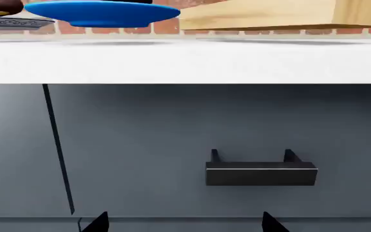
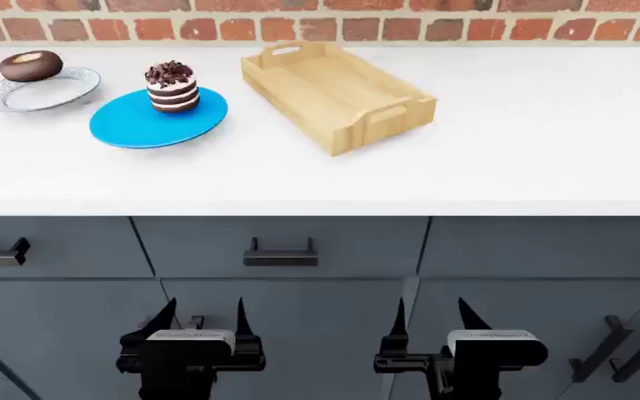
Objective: Move the dessert items from the plate to the tray.
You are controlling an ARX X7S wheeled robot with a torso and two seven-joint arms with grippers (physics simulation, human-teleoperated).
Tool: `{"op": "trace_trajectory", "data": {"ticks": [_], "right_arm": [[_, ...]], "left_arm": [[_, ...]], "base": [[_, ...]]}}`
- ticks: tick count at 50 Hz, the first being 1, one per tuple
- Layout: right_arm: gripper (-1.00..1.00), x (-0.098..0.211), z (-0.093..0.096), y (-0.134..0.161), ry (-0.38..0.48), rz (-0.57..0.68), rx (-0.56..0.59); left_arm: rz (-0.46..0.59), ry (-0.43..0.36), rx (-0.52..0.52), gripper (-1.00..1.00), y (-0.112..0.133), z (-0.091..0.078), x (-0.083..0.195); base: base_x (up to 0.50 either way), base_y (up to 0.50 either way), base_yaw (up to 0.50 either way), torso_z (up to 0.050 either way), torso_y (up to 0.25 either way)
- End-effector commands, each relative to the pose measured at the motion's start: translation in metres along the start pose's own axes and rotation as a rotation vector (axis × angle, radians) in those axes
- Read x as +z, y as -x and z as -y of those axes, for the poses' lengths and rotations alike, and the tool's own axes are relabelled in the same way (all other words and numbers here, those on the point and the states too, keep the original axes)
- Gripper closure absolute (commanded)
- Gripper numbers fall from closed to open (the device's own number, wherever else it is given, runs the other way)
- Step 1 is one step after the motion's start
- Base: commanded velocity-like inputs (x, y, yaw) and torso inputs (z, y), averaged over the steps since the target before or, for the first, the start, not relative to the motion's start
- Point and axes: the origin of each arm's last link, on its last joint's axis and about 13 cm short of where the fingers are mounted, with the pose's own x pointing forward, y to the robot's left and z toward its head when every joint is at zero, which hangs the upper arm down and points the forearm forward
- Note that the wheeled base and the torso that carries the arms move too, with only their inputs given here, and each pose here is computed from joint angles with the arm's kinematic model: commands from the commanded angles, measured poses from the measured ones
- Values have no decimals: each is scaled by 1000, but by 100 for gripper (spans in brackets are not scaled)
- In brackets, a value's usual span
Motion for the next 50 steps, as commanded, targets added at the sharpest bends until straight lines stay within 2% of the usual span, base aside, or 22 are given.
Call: {"op": "trace_trajectory", "data": {"ticks": [1,8,14,35,50], "right_arm": [[-100,0,-1,0,2,2,3],[-100,11,-3,3,13,24,10],[-100,10,-3,3,14,31,4],[-100,17,-2,3,37,62,1],[-100,18,-3,3,46,63,-3]], "left_arm": [[1,6,3,-100,0,0,0],[10,69,-1,-100,0,0,5],[20,71,-22,-100,3,0,6],[33,29,-44,-100,6,3,15],[22,48,-19,-100,5,1,16]], "base": [[0,0,0,0,0],[0,0,0,0,0],[0,0,0,0,0],[0,0,0,50,0],[0,0,0,50,0]]}}
